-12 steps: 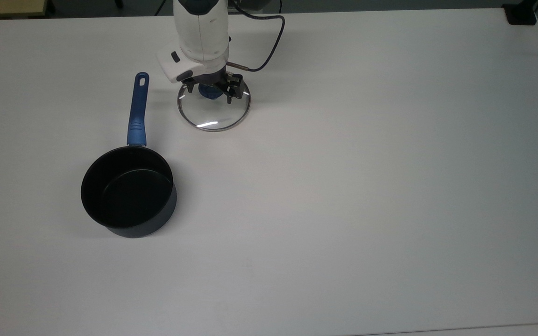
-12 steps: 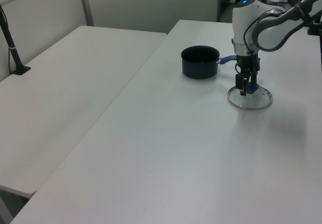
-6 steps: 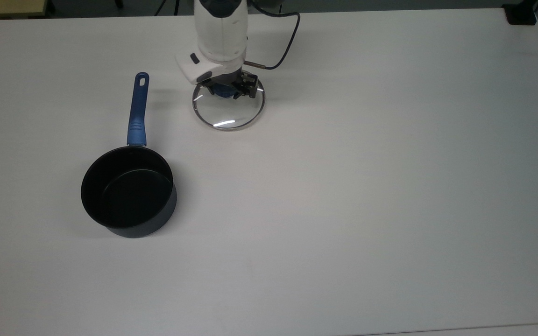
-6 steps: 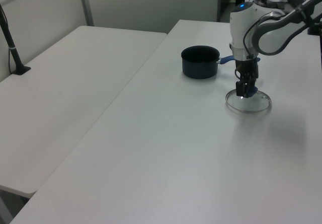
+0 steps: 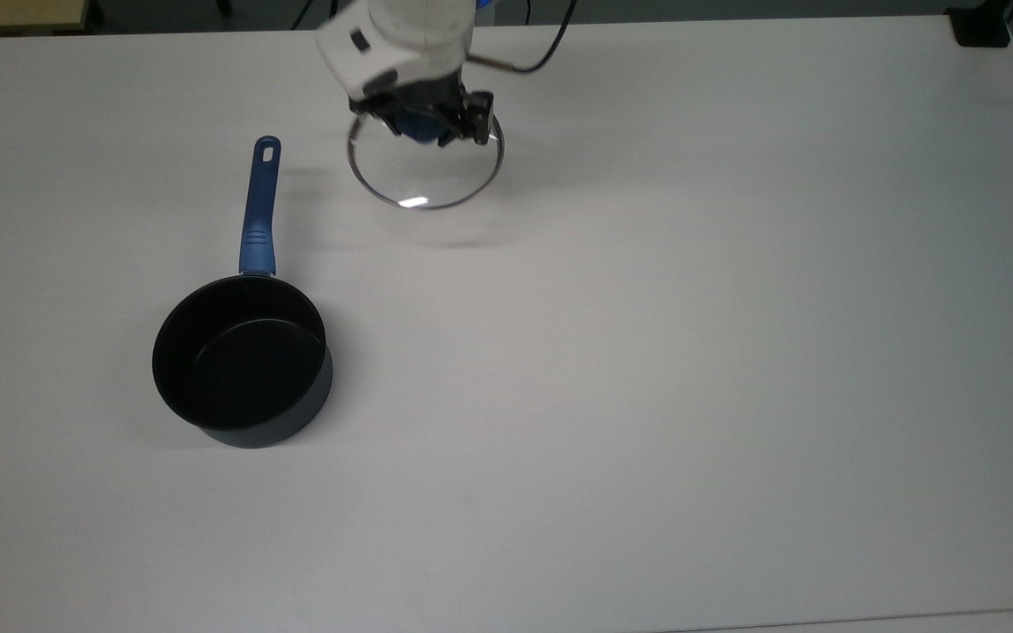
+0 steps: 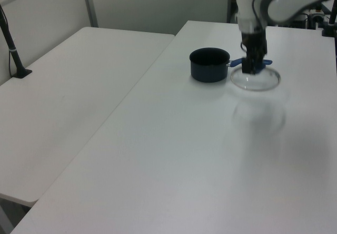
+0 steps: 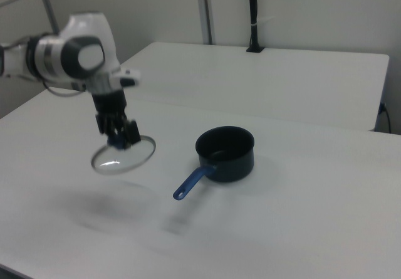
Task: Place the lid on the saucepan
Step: 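Lift the glass lid and carry it toward the saucepan, then lower the glass lid onto the saucepan rim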
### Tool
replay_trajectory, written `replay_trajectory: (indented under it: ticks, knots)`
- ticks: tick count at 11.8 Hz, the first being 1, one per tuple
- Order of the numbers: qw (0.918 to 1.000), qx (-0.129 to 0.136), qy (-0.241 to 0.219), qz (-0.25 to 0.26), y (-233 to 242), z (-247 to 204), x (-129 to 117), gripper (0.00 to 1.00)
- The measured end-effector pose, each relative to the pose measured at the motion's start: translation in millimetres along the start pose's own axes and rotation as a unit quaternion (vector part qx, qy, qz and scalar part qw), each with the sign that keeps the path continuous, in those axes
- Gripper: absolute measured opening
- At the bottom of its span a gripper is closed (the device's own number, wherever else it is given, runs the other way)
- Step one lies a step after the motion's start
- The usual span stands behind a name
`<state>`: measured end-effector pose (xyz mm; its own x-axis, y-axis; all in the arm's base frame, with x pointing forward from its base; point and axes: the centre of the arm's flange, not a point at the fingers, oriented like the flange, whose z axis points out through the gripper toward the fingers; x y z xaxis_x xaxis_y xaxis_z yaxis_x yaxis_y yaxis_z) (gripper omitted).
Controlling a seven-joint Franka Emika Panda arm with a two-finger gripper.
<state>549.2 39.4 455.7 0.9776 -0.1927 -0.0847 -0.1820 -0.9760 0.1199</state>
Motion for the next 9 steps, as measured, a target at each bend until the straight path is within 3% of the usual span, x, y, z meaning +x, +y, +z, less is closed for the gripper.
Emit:
replay_trajectory:
  ticks: [1,4,7,9]
  knots:
    - [0.9999,0.004,0.015,0.004,3,-32,5,0.45]
    - [0.9979,0.021,0.051,0.033,31,-100,38,0.45]
    - [0.9939,0.036,0.066,0.081,88,-99,98,0.44]
    - [0.9891,0.033,0.099,0.104,119,-86,136,0.44]
